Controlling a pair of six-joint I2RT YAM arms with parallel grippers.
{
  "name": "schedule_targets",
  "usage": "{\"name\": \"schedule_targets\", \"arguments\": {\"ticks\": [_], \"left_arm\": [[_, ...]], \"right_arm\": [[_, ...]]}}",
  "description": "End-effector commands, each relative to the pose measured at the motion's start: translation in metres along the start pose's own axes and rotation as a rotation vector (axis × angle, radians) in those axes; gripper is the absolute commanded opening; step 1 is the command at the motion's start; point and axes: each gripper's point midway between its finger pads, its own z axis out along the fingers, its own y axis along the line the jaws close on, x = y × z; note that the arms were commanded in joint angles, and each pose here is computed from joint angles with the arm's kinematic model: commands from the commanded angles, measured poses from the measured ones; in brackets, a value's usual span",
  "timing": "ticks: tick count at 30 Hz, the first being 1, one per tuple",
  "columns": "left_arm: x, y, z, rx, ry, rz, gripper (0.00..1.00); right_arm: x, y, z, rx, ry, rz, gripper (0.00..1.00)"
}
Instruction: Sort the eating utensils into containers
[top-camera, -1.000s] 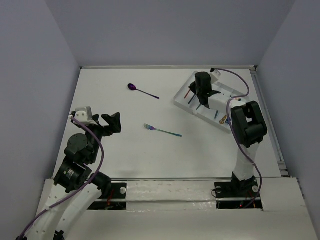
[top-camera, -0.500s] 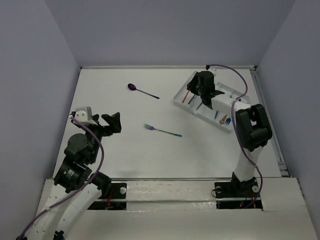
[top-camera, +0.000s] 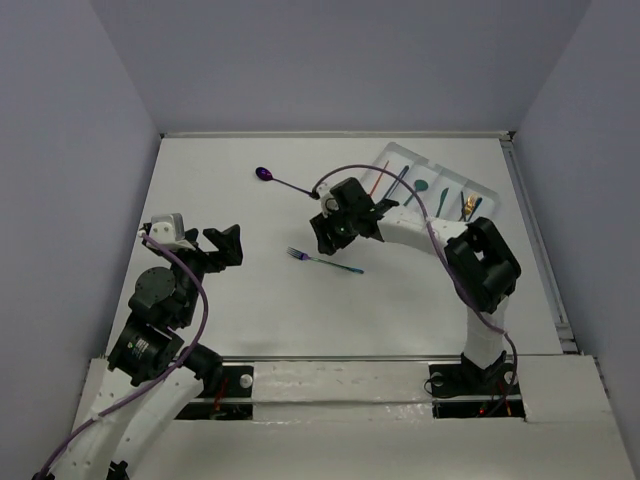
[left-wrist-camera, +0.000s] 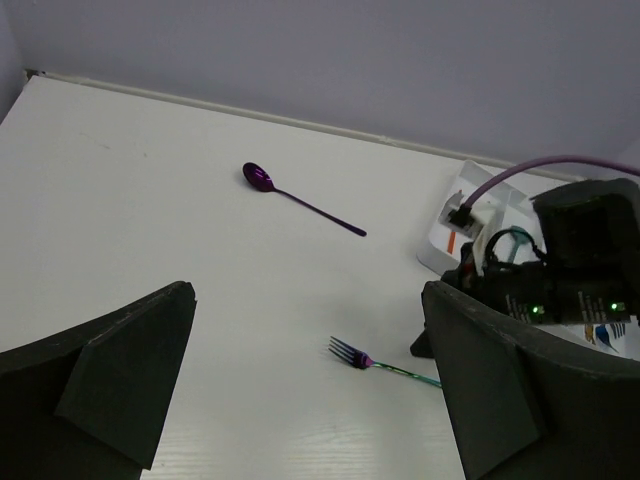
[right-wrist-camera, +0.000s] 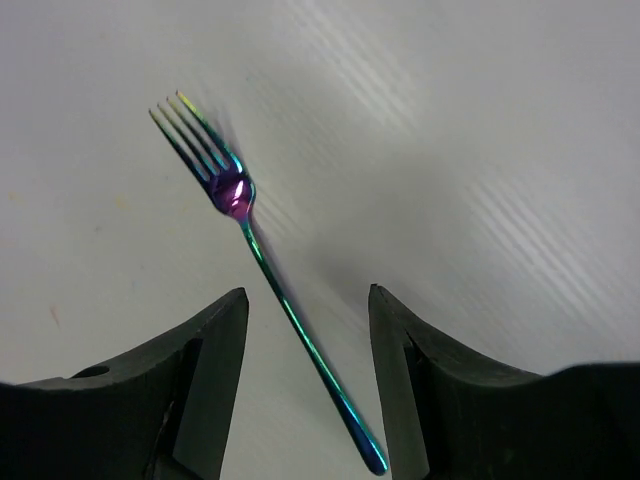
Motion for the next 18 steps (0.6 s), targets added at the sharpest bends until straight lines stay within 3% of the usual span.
{"name": "schedule_targets", "arguments": {"ticks": [1,3,10,18], "left_arm": [[-0.01,-0.002,0.003,0.005,-0.039,-0.006,0.99],[-0.01,-0.003,0.003,0.008,-0.04,-0.005,0.99],[-0.011,-0.003,0.002,0.009,-0.046,-0.006,0.99],[-0.012,-0.003,0.001,0.011,-0.048,-0.009,0.99]], "right_arm": [[0.032,0.012,-0.001,-0.059,0.145,-0.129,0.6],[0.035,0.016,0.002,-0.064,0.155,-0.147,0.7],[0.059,0.03,0.018,-0.053,0.248,-0.216,0.71],[0.078,0.04,0.033,0.013,0.321,-0.292,0.52]]}}
